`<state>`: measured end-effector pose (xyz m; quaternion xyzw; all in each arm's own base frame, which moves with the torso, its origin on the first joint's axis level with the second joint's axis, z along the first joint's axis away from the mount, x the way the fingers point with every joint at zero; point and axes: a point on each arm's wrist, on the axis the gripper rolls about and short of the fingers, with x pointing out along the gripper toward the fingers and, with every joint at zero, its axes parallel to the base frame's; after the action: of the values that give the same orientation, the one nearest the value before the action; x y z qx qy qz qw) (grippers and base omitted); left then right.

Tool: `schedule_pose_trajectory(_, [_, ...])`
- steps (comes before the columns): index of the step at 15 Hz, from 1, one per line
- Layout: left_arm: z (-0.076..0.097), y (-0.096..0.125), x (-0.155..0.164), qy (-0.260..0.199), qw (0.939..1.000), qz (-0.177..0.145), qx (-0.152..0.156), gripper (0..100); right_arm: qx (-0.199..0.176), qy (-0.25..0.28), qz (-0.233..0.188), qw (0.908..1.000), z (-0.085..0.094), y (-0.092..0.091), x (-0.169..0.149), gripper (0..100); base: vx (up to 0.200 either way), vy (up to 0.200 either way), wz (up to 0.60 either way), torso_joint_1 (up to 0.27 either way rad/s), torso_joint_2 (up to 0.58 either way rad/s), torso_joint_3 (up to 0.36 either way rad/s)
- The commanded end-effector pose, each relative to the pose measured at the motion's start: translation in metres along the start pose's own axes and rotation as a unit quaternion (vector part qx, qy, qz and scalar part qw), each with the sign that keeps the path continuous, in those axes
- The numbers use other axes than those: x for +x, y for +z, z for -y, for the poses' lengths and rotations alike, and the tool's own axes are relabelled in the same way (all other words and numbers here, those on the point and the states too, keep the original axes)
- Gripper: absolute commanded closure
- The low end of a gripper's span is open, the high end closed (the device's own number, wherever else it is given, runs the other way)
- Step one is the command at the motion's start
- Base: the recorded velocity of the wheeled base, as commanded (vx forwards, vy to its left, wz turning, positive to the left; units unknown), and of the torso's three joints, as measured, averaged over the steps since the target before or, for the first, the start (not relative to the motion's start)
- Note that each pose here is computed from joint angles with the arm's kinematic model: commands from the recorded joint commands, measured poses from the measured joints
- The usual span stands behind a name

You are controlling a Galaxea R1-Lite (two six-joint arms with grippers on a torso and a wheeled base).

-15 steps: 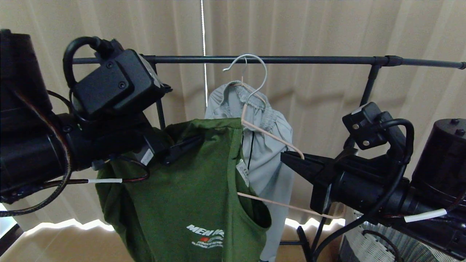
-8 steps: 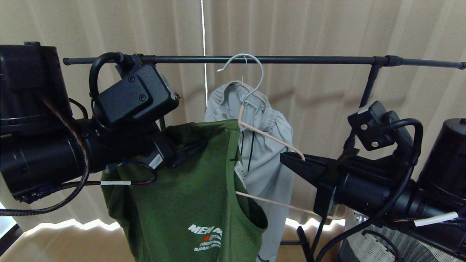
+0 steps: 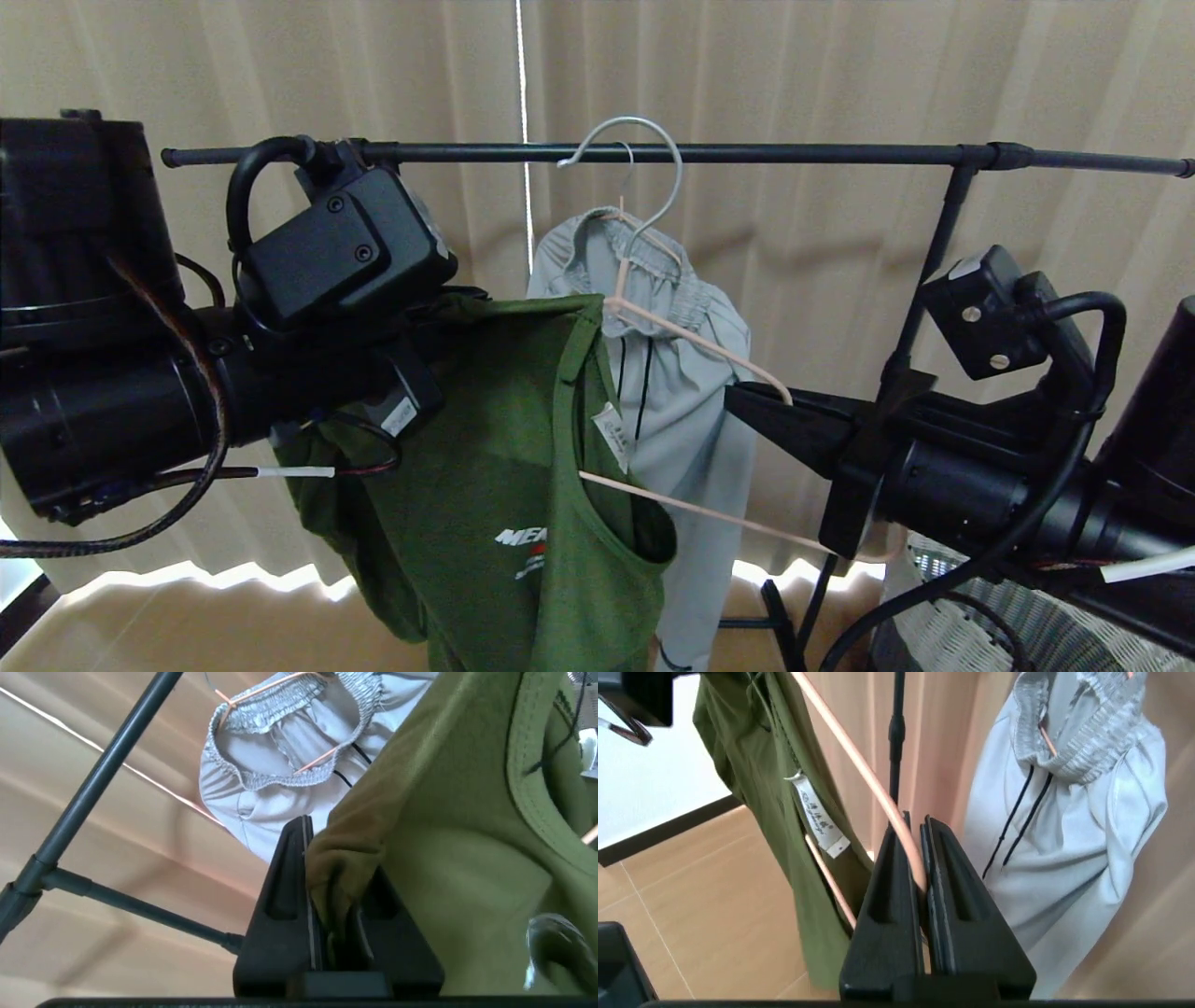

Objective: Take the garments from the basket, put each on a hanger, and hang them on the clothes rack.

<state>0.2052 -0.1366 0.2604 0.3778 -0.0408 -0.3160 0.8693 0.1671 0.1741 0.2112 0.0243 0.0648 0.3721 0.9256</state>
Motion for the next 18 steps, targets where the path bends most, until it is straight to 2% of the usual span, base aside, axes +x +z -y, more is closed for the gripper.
schedule_pose_trajectory(1, [0.002,-0.003,0.000,-0.003,1.0000,-0.004,-0.001,100,0.000,0.001,0.009,1.0000,0.000,0.002,-0.002,100,0.000,0.000,0.00,0.000,0.00,0.000])
schedule_pose_trajectory(4, [0.005,-0.006,-0.004,0.010,0.9999,0.012,-0.004,100,-0.002,0.005,0.014,0.9999,0.000,0.000,-0.005,100,0.000,0.000,0.00,0.000,0.00,0.000])
schedule_pose_trajectory(5, [0.005,-0.005,-0.004,0.015,0.9997,0.017,-0.004,100,-0.002,0.006,0.012,0.9999,0.000,-0.001,-0.006,0,0.000,0.000,0.00,0.000,0.00,0.000])
schedule_pose_trajectory(6, [0.004,-0.005,-0.003,0.027,0.9992,0.029,-0.009,100,-0.002,0.007,0.009,0.9999,0.001,-0.003,-0.007,0,0.000,0.000,0.00,0.000,0.00,0.000])
schedule_pose_trajectory(9, [0.003,-0.005,-0.004,0.033,0.9990,0.026,-0.014,100,-0.001,0.007,0.010,0.9999,0.002,-0.003,-0.007,0,0.000,0.000,0.00,0.000,0.00,0.000])
schedule_pose_trajectory(11, [0.003,-0.007,-0.005,0.059,0.9982,0.001,-0.016,100,-0.002,-0.009,0.016,0.9998,0.009,0.000,-0.007,0,0.000,0.000,0.00,0.000,0.00,0.000])
schedule_pose_trajectory(12, [0.001,-0.009,-0.005,0.092,0.9951,-0.032,-0.018,100,-0.014,-0.025,0.015,0.9995,0.016,-0.001,-0.008,0,0.000,0.000,0.00,0.000,0.00,0.000])
schedule_pose_trajectory(13, [0.001,-0.010,-0.005,0.093,0.9949,-0.034,-0.018,100,-0.016,-0.027,0.014,0.9994,0.017,-0.001,-0.008,0,0.000,0.000,0.00,0.000,0.00,0.000])
schedule_pose_trajectory(14, [0.002,-0.014,-0.011,0.133,0.9879,-0.077,-0.020,100,-0.036,-0.063,0.007,0.9973,0.034,-0.004,-0.010,0,0.000,0.000,0.00,0.000,0.00,0.000])
schedule_pose_trajectory(15, [0.002,-0.016,-0.011,0.141,0.9860,-0.088,-0.020,100,-0.039,-0.071,0.008,0.9967,0.038,-0.003,-0.010,0,0.000,0.000,0.00,0.000,0.00,0.000])
schedule_pose_trajectory(16, [-0.001,-0.021,-0.013,0.162,0.9805,-0.109,-0.026,100,-0.040,-0.080,0.009,0.9959,0.042,-0.003,-0.011,0,0.000,0.000,0.00,0.000,0.00,0.000])
schedule_pose_trajectory(18, [-0.005,-0.025,-0.014,0.181,0.9749,-0.121,-0.046,100,-0.040,-0.083,0.004,0.9958,0.042,-0.006,-0.015,0,0.000,0.000,0.00,0.000,0.00,0.000])
